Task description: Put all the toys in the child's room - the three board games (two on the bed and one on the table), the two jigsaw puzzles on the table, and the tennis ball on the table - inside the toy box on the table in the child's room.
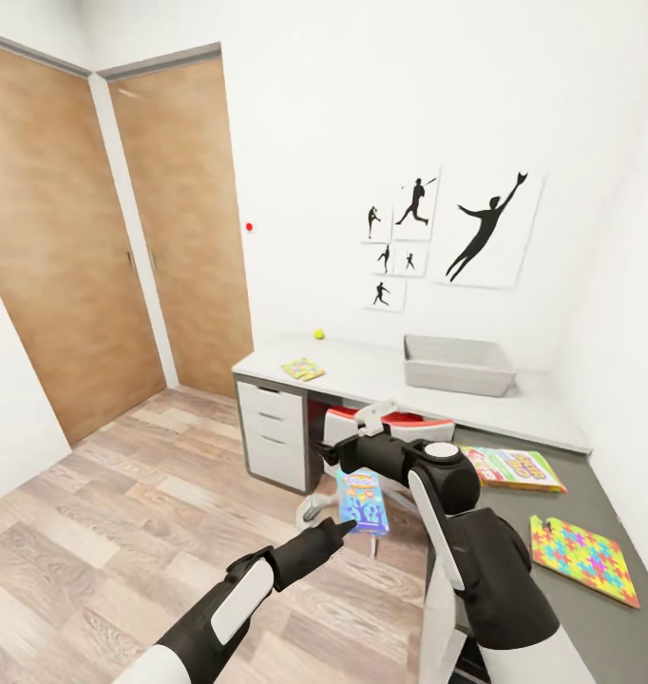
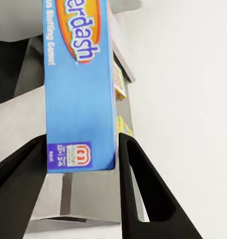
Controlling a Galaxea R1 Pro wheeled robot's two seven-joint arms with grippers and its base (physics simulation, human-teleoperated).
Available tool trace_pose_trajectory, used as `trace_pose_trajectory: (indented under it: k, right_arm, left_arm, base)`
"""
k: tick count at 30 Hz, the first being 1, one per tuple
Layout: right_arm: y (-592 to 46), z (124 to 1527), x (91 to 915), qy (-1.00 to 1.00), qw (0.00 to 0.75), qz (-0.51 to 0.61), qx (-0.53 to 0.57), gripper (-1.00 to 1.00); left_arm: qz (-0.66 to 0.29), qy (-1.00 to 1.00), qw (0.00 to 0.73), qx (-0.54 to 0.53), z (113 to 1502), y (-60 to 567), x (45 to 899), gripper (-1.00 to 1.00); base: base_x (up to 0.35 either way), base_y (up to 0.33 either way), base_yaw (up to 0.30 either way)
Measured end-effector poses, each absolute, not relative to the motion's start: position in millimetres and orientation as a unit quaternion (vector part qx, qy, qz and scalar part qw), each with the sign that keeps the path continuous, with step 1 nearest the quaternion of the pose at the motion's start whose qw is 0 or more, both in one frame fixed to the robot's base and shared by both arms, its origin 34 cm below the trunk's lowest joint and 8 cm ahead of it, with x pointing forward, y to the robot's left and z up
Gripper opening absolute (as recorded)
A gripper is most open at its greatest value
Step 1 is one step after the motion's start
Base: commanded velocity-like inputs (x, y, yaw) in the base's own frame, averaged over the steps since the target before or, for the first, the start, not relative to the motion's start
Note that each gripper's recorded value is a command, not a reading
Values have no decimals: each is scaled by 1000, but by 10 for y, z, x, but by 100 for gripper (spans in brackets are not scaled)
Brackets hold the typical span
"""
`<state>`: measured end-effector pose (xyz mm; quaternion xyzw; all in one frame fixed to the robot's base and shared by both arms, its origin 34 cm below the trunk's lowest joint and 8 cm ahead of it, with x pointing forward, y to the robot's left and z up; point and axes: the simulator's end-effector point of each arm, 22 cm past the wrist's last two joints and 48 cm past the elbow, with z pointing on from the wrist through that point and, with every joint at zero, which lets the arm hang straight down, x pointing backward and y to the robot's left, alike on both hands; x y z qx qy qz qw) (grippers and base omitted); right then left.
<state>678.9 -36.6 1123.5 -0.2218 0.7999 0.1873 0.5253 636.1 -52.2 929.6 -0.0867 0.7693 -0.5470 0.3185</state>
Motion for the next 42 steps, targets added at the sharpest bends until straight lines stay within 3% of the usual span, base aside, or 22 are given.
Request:
trace_pose_trajectory:
  k: [42]
  right_arm:
    - [-364,11231,6788,800,525,187,-222,100]
  left_arm:
    - [-549,768,319,-85,9308,-529,6360,-100]
  base:
    - [52,3,238]
